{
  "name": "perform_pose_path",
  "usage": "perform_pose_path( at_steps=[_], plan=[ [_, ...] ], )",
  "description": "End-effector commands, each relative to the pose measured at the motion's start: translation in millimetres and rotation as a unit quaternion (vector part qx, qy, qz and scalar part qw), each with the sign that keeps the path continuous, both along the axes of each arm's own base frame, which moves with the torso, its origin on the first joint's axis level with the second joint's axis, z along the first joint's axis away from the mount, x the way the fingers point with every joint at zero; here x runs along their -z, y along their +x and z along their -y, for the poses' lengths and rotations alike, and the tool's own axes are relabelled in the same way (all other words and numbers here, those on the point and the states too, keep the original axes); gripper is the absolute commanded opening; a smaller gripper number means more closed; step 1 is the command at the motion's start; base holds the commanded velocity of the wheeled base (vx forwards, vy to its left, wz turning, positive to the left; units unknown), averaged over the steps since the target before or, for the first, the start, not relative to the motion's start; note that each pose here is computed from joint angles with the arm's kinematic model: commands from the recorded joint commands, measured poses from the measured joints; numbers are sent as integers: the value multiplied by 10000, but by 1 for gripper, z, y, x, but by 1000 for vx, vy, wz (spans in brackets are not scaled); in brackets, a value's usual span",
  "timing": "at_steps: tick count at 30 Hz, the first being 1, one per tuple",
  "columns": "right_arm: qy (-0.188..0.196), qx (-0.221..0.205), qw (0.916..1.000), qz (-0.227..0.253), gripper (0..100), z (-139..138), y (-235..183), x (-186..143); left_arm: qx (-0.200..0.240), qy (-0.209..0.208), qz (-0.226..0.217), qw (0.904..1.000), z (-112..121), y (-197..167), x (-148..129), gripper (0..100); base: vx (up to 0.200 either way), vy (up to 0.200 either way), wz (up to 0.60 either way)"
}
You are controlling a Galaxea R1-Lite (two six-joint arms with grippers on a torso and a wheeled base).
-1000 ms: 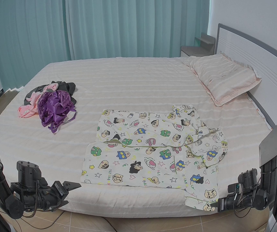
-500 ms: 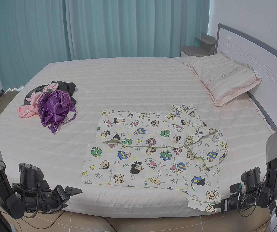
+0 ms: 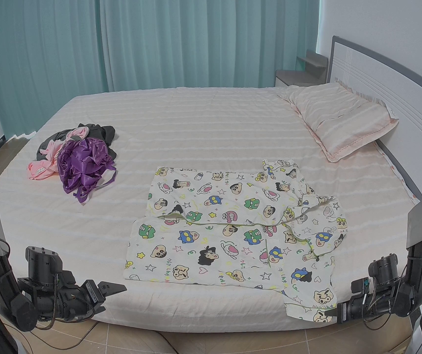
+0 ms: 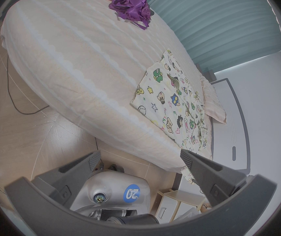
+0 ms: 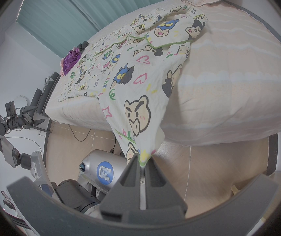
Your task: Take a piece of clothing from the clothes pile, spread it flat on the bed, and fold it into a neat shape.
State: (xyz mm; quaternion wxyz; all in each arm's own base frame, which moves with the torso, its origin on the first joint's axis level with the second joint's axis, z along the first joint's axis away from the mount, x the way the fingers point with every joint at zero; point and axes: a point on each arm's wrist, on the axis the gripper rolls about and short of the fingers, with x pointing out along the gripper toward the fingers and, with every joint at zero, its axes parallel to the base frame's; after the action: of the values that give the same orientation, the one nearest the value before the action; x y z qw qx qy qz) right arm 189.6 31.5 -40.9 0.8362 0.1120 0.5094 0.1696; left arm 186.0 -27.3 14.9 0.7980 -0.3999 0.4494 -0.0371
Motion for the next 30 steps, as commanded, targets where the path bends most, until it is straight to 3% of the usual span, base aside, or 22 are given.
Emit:
perform_pose_path(
  at_steps=[1, 4, 13, 19, 26, 30],
  plan=[
    [-5, 8, 10000, -63, 0, 1, -4, -1, -48, -15, -113, 9999, -1, -3, 2, 100, 0, 0, 0],
    [-2, 8, 10000, -40, 0, 1, -4, -1, -132, -58, -131, 9998, -2, -2, 2, 100, 0, 0, 0],
    [0, 8, 10000, -25, 0, 1, -4, -1, -330, -96, -163, 9993, -12, -1, 4, 100, 0, 200, 0],
    [-13, 16, 10000, -23, 0, 1, -4, -1, -268, -170, -174, 9993, -13, 0, 5, 100, 0, 0, 0],
    [-14, 10, 10000, -5, 0, 1, -3, -1, -236, -85, 105, 9996, -11, 20, 9, 100, 0, 0, 0],
    [-20, 29, 10000, 3, 0, 1, -3, -1, -171, 293, 161, 9993, 8, 34, 17, 100, 0, 0, 0]
  ],
)
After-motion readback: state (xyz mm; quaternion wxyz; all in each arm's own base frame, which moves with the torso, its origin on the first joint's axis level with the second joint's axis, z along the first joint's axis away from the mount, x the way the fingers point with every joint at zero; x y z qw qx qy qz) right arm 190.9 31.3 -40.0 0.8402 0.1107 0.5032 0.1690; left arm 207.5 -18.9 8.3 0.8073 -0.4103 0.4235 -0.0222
